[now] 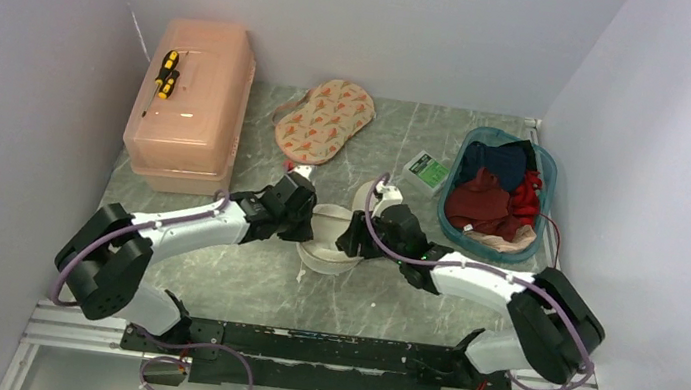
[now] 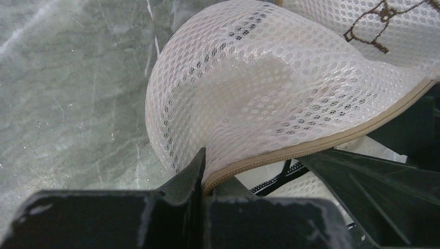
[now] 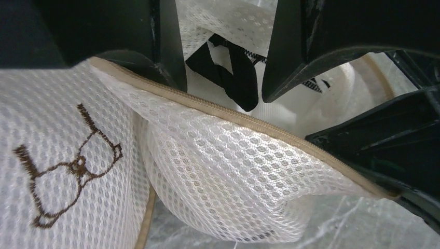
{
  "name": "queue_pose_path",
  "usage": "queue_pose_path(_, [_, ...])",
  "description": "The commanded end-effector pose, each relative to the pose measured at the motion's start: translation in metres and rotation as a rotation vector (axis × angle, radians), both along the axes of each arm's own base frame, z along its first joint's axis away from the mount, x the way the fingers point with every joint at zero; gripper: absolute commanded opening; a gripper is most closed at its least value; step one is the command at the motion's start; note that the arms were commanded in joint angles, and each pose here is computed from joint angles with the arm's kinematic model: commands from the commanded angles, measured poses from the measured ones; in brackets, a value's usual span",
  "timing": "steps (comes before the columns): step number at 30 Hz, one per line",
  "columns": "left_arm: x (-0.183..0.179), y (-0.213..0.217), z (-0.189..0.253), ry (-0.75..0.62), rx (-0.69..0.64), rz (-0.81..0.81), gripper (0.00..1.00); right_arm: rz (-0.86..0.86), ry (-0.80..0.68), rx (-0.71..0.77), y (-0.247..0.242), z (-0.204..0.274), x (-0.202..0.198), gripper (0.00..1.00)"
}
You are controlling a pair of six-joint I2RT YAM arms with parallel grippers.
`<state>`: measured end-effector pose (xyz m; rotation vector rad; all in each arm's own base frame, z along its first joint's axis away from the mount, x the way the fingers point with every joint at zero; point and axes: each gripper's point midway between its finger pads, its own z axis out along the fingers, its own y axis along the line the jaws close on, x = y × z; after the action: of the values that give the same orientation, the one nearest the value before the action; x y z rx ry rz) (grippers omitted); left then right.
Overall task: Unzip the laundry bag and remove the bra
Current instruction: Adjust the laundry bag at the center of the board, then pick up the bra from the laundry bag.
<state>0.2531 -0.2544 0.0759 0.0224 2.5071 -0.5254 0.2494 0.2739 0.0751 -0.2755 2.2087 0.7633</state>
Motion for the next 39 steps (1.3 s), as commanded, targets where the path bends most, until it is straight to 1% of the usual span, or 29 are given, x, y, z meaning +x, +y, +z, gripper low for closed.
queue_pose_path(1, [0.004, -0.005, 0.000, 0.008, -0.012, 0.025, 0.03, -0.006, -0.052, 0.069, 0.019, 0.021, 0.021, 0.62])
queue_pose_path(3, [0.004, -0.005, -0.003, 0.018, -0.008, 0.028, 0.03, -0.016, -0.039, 0.026, 0.017, 0.013, 0.025, 0.65])
queue_pose_path(6, [0.002, -0.005, -0.009, 0.033, 0.001, 0.032, 0.03, -0.045, -0.029, -0.032, 0.008, 0.002, 0.028, 0.67])
queue_pose_path(13, [-0.002, -0.012, -0.011, 0.037, -0.036, -0.007, 0.03, 0.019, 0.023, -0.047, 0.002, -0.013, -0.017, 0.72])
queue_pose_path(16, [-0.004, -0.017, -0.015, 0.031, -0.056, -0.050, 0.03, -0.005, 0.058, -0.035, -0.006, -0.022, -0.026, 0.73])
queue_pose_path(18, [-0.006, -0.019, -0.021, 0.041, -0.047, -0.071, 0.03, -0.016, 0.073, -0.030, -0.008, -0.024, -0.028, 0.75])
queue_pose_path(21, [-0.011, -0.018, -0.032, 0.064, -0.024, -0.079, 0.03, -0.029, 0.077, -0.030, -0.008, -0.024, -0.026, 0.78])
queue_pose_path(24, [-0.014, -0.020, -0.036, 0.060, -0.031, -0.084, 0.03, -0.070, 0.071, -0.031, -0.009, -0.025, -0.017, 0.80])
queue_pose_path(28, [-0.019, -0.020, -0.038, 0.061, -0.027, -0.095, 0.03, -0.130, 0.071, 0.033, -0.005, -0.018, -0.003, 0.80])
queue_pose_path(31, [-0.022, -0.019, -0.041, 0.063, -0.019, -0.103, 0.03, -0.139, 0.096, 0.041, 0.004, -0.020, 0.004, 0.81])
queue_pose_path(35, [-0.025, -0.020, -0.045, 0.071, -0.020, -0.107, 0.03, -0.145, 0.147, 0.034, 0.011, -0.033, 0.005, 0.80])
queue_pose_path(39, [-0.026, -0.020, -0.048, 0.072, -0.022, -0.107, 0.03, -0.140, 0.195, 0.022, 0.015, -0.043, 0.003, 0.78])
